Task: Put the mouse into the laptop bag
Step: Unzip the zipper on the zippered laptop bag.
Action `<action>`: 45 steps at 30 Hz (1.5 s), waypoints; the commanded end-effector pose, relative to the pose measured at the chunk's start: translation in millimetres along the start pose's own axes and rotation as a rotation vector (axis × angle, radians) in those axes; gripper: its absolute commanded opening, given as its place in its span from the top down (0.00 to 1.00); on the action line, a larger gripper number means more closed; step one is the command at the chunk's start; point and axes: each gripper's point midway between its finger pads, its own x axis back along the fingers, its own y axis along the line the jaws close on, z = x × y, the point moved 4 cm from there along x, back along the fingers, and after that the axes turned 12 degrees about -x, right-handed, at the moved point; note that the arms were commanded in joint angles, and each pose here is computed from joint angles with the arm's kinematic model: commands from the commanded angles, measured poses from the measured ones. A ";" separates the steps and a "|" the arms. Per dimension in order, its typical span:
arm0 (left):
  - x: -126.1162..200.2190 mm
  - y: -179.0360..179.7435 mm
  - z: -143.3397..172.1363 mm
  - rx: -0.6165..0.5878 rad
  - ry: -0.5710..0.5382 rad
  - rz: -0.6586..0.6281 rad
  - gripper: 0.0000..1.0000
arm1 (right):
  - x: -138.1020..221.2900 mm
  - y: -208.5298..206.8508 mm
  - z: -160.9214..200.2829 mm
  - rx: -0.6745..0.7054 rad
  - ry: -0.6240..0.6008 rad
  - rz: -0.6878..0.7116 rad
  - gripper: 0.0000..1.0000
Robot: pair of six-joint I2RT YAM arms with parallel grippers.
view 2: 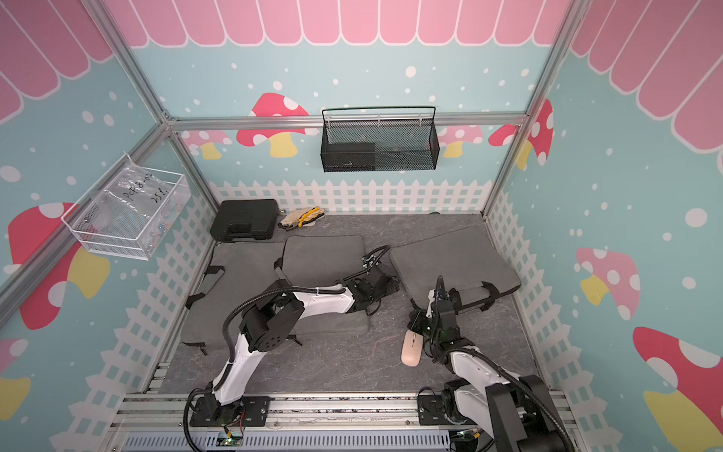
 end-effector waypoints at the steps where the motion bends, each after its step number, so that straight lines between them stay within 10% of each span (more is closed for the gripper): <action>1: -26.6 10.8 22.9 0.007 0.104 0.009 0.32 | 6.5 -3.0 4.5 0.005 0.007 0.010 1.00; 9: -61.6 6.1 26.6 0.034 0.164 0.039 0.32 | 4.0 -5.0 9.2 0.002 0.030 0.004 1.00; 15: -67.9 10.4 30.5 0.043 0.179 0.023 1.00 | -5.3 -2.1 7.2 -0.015 0.050 0.000 1.00; 45: -2.7 23.9 -10.0 0.002 -0.027 -0.058 1.00 | -61.3 19.0 -20.6 -0.035 0.044 0.136 1.00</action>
